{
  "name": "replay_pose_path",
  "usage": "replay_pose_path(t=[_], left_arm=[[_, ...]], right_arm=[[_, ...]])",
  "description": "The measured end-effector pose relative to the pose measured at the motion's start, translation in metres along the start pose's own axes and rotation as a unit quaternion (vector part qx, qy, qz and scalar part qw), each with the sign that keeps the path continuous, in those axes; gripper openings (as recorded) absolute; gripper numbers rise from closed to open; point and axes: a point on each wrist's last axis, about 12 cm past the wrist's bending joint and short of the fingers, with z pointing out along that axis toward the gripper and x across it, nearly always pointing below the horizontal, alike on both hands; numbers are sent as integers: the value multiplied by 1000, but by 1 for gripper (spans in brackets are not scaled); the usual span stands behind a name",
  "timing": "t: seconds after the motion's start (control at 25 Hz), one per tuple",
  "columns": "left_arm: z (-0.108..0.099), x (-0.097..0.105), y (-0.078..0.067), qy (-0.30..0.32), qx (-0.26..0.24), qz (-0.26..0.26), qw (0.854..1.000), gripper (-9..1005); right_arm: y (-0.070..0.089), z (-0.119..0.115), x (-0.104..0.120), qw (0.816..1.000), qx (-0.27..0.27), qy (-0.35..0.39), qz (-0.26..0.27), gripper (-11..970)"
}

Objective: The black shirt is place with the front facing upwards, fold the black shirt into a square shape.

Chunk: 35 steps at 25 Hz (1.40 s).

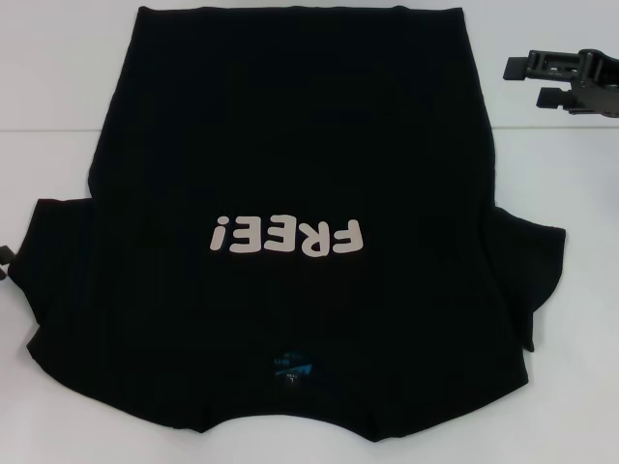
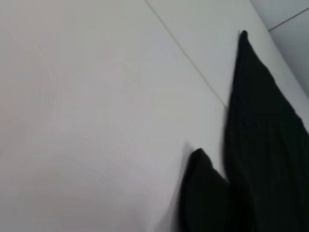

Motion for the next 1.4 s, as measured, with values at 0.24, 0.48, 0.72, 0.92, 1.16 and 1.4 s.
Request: replay_pose_path(t=[0.24,0.48,0.72,0.92,1.16,1.4], left_arm=[[4,3,3,3,-17,8,1000,281],[13,6,-3,15,-19,17,1000,274],[18,6,-7,25,-21,24,999,268],[16,5,-7,24,-22,23,999,231],[14,2,-7,19,-23,37,999,62],[4,-9,-4,-2,-37,66,997,31]], right_arm=[[-1,0,0,1000,1,-1,3,940],[-2,-1,0,1000,4,-2,5,940],[-3,-3,-1,1000,4,-7,8,940],[-4,-5,-1,1000,3,-11,11,940],[-4,-5,-1,1000,3,-10,11,940],[-6,-7,0,1000,5,-9,13,940]])
